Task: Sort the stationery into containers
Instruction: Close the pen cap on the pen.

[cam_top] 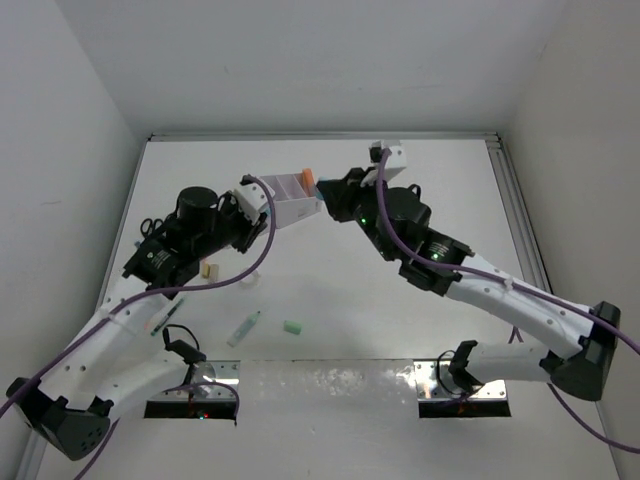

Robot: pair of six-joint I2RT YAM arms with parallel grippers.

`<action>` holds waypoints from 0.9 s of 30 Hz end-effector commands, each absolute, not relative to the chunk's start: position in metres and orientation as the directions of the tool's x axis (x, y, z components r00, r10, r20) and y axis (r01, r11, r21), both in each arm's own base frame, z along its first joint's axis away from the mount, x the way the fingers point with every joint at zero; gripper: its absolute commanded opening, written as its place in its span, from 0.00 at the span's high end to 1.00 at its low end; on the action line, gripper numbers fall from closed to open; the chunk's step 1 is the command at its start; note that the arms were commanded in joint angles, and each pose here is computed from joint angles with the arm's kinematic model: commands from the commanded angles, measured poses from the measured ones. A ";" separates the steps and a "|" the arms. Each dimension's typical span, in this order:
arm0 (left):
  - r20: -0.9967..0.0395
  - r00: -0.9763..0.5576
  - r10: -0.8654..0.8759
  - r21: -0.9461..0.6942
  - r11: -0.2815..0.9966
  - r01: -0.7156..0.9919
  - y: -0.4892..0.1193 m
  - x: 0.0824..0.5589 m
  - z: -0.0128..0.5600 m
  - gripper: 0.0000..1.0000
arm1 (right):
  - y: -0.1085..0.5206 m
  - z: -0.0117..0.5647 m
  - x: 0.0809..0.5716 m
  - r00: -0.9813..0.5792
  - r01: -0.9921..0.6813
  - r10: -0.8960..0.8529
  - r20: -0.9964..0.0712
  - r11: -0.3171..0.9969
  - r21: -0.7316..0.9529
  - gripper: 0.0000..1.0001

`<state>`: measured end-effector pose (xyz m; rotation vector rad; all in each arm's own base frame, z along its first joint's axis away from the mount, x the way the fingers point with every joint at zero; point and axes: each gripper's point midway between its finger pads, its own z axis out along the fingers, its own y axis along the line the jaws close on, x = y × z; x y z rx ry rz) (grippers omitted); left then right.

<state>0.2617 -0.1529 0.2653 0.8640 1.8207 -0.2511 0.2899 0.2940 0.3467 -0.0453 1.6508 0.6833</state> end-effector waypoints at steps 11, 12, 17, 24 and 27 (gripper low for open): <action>-0.974 -0.129 0.185 0.031 0.676 0.736 -0.218 0.262 0.269 1.00 | 0.337 0.377 0.324 -0.036 -0.487 0.383 -0.923 0.800 0.351 1.00; -0.975 -0.150 0.166 0.002 0.677 0.736 -0.220 0.260 0.267 1.00 | 0.339 0.374 0.323 -0.047 -0.487 0.389 -0.920 0.795 0.361 1.00; -0.976 -0.197 0.096 -0.078 0.688 0.722 -0.224 0.260 0.263 1.00 | 0.343 0.353 0.318 -0.088 -0.491 0.403 -0.911 0.778 0.391 1.00; -0.982 -0.174 0.067 -0.076 0.709 0.701 -0.221 0.265 0.266 1.00 | 0.345 0.337 0.315 -0.110 -0.488 0.381 -0.918 0.784 0.384 1.00; -0.984 -0.167 0.065 -0.070 0.716 0.695 -0.219 0.266 0.265 1.00 | 0.350 0.330 0.315 -0.131 -0.488 0.381 -0.915 0.779 0.394 1.00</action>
